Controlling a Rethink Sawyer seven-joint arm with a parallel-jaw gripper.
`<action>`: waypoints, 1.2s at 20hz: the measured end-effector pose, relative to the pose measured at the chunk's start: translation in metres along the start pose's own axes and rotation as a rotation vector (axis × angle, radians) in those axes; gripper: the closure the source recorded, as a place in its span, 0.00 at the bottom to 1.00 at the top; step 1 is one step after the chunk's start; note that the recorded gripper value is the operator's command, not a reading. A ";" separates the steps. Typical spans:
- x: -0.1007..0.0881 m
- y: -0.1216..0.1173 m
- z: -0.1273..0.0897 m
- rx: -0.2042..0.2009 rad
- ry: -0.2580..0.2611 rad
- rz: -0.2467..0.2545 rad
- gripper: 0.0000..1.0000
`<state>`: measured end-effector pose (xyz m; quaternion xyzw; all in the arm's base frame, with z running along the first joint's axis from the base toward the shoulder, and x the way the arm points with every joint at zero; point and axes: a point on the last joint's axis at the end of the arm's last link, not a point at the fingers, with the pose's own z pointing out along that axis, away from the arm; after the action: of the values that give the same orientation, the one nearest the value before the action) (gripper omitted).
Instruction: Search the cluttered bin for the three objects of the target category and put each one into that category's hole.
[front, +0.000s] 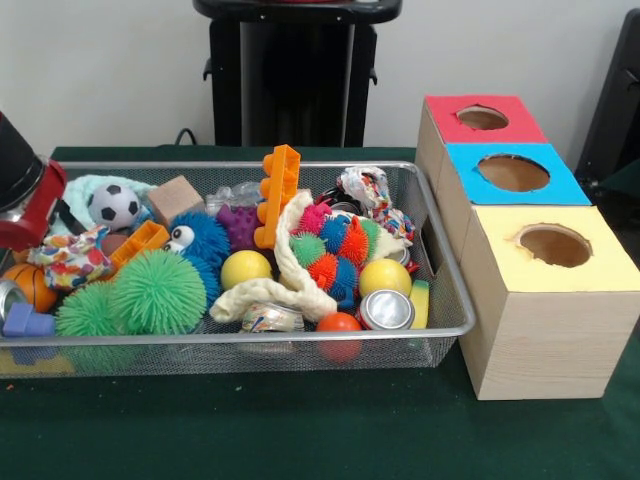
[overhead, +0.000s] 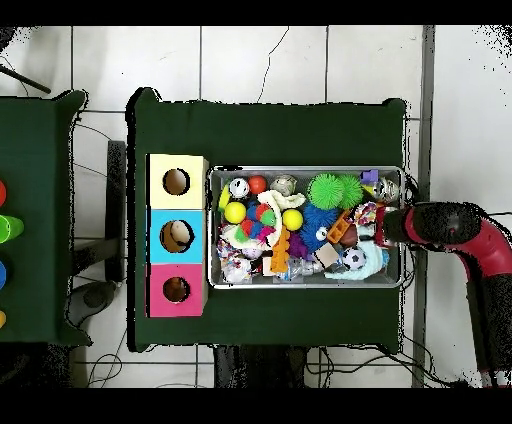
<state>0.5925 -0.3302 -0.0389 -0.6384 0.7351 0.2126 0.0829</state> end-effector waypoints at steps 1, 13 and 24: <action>0.001 -0.001 -0.002 0.002 -0.006 -0.005 1.00; -0.009 0.012 -0.011 0.011 0.009 -0.066 1.00; -0.129 0.045 -0.069 -0.055 0.180 -0.271 1.00</action>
<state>0.5812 -0.2378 0.0830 -0.7502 0.6406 0.1614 0.0274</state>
